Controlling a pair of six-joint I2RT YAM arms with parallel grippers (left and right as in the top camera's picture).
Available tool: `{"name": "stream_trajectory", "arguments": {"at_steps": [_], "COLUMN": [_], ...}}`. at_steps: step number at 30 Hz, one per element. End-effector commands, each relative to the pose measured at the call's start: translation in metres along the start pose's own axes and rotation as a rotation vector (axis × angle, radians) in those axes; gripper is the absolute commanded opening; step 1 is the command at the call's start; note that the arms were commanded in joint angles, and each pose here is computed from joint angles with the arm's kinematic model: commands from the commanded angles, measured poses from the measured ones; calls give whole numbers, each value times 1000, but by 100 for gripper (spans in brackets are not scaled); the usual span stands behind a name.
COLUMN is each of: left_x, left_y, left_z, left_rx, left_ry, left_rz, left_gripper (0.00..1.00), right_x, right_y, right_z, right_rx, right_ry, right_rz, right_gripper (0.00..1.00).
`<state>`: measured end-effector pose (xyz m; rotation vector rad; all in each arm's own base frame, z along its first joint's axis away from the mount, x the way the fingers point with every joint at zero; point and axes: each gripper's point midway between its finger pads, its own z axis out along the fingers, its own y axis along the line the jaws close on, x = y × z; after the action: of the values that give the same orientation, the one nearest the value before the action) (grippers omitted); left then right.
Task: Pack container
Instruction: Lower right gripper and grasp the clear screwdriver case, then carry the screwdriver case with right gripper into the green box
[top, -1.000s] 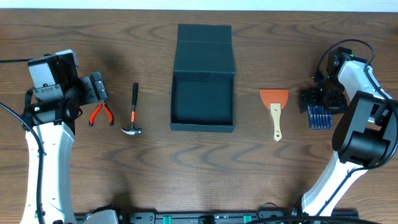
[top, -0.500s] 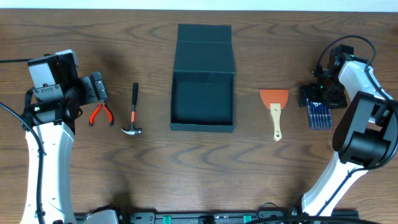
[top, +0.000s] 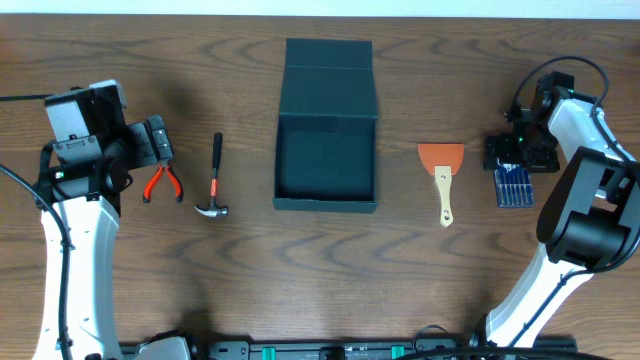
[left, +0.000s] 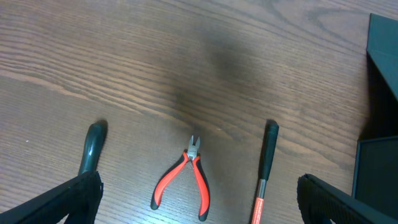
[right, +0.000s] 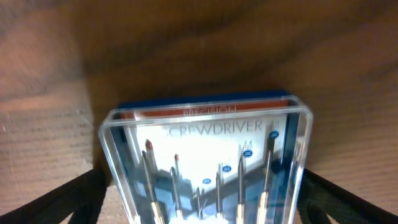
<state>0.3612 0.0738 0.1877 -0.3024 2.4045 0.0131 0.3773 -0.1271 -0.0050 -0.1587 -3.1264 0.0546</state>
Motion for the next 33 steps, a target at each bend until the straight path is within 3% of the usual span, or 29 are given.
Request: {"name": "stream_trajectory", "arguments": {"at_steps": [1,6,10,18,25,30,33], "left_x": [-4,-4,-4,-4,-4,-4,-4], "left_y": [0,0,0,0,0,0,0], "left_z": [0,0,0,0,0,0,0], "left_rx": [4,4,4,4,4,4,4], "left_ry": [-4,-4,-4,-4,-4,-4,-4], "left_rz": [7,7,7,7,7,7,7], "left_gripper": [98,98,98,98,98,98,98], "right_x": [40,45,43,36,32,18,4], "right_y": [-16,-26,-26,-20,-13,24,44], "right_z": [36,34,35,37,37,20,-4], "right_rx": [87,153,154,116,81,-80,-113], "right_ry": [182,203,191,160,147,116,86], "right_rz": [17,67,82,102,122,103,59], "right_gripper": [93,97,94,70,63,61,50]}}
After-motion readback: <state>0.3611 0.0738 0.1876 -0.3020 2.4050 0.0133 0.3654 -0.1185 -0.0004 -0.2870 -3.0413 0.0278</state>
